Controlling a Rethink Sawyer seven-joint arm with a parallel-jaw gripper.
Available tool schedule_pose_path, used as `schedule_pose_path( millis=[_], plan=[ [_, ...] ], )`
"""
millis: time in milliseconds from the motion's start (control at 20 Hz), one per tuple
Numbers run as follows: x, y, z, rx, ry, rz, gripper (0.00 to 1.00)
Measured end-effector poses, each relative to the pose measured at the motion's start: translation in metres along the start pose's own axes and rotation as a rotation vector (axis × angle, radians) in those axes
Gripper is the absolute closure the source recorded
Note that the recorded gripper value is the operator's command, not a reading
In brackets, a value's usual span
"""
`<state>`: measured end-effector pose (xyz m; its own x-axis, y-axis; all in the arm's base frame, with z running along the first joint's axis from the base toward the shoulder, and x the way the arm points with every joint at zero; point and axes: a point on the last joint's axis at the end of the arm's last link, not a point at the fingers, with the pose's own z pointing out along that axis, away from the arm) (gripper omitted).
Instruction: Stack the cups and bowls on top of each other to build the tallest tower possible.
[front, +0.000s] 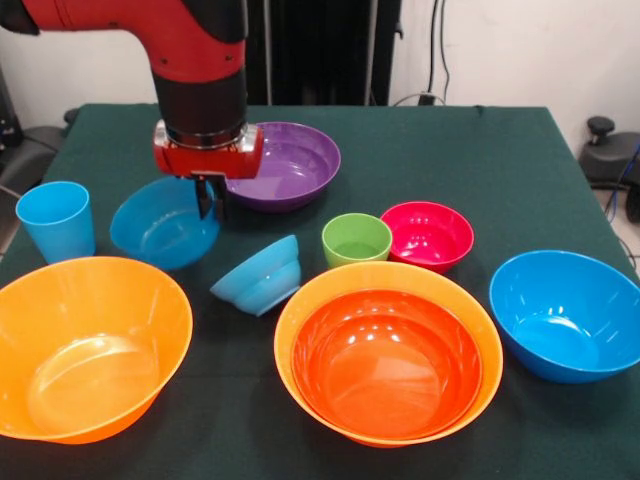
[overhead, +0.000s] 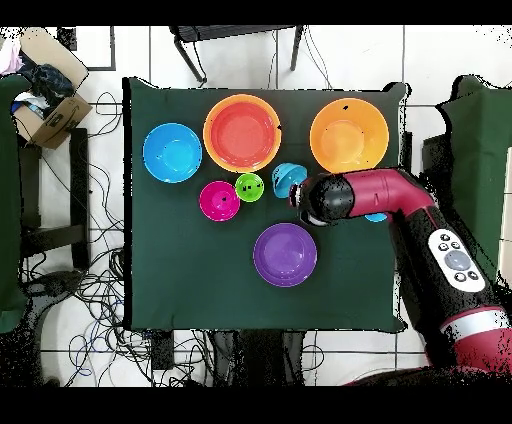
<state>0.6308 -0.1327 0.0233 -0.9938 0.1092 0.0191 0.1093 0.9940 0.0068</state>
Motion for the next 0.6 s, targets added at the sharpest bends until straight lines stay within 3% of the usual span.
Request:
schedule_pose_path(
  millis=[600],
  plan=[
    [-0.007,0.000,-0.060,0.003,0.018,0.053,1.00]
  ],
)
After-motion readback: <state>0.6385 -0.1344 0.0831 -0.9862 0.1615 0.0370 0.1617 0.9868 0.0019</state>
